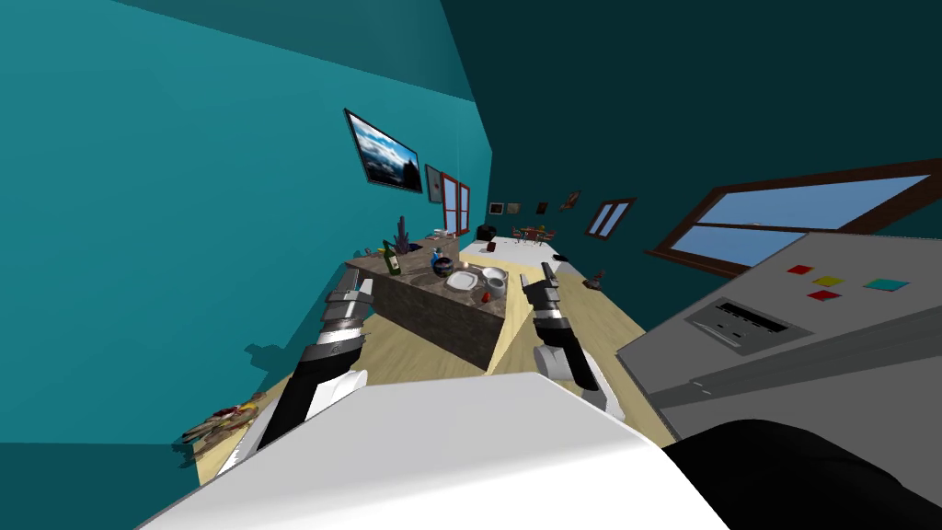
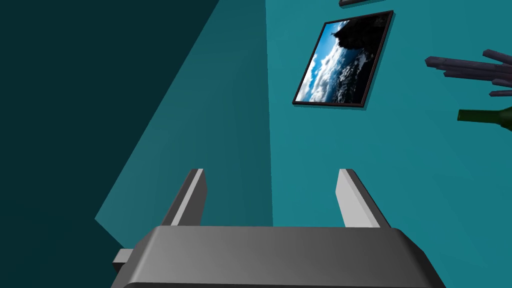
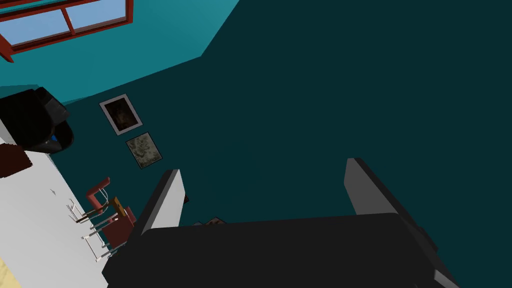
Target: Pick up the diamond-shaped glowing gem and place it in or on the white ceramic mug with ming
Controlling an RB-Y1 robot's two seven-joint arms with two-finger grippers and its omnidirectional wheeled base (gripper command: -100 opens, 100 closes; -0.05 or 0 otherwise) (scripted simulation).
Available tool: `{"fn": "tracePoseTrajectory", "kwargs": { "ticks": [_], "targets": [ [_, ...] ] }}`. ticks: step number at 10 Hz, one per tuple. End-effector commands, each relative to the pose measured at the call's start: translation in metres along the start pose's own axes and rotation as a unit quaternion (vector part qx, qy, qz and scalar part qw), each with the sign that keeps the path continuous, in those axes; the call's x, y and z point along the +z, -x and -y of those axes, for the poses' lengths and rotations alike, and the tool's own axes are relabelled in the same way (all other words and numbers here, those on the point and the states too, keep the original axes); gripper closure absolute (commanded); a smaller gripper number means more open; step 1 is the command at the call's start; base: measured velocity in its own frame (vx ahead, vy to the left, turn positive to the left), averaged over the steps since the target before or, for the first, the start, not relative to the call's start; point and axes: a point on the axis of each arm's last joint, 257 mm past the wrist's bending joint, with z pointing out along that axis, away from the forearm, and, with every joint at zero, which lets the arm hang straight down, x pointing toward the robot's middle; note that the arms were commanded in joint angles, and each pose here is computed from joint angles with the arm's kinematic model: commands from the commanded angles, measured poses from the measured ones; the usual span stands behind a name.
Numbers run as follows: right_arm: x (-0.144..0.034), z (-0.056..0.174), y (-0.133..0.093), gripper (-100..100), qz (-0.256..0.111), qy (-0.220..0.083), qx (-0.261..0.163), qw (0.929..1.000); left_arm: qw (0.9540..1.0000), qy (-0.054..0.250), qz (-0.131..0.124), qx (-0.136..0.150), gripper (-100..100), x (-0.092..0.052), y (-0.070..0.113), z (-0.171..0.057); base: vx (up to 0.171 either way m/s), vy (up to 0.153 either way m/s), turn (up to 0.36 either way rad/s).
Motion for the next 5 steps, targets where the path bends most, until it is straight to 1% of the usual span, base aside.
{"fn": "tracePoseTrajectory", "kwargs": {
  "ticks": [1,2,3,4,5],
  "targets": [
    [0.001,0.004,0.000,-100,0.001,-0.011,0.015,0.9998,1.0000,0.000,0.000,0.000,0,0.000,0.000,0.000,0.036,0.068,-0.032],
    [0.002,0.012,0.001,-100,0.004,-0.028,0.025,0.9993,1.0000,0.000,0.000,0.000,0,0.000,0.000,0.000,0.042,0.076,-0.056],
    [0.002,0.012,0.001,-100,0.004,-0.028,0.033,0.9990,1.0000,0.000,0.000,0.000,0,0.000,0.000,0.000,0.041,0.068,-0.038],
    [0.004,0.020,0.003,-100,0.008,-0.045,0.043,0.9980,1.0000,0.000,0.000,0.000,0,0.000,0.000,0.000,0.060,0.090,-0.054],
    [0.004,0.020,0.003,-100,0.009,-0.045,0.053,0.9976,1.0000,0.000,0.000,0.000,0,0.000,0.000,0.000,0.056,0.078,-0.033]
  ]
}}
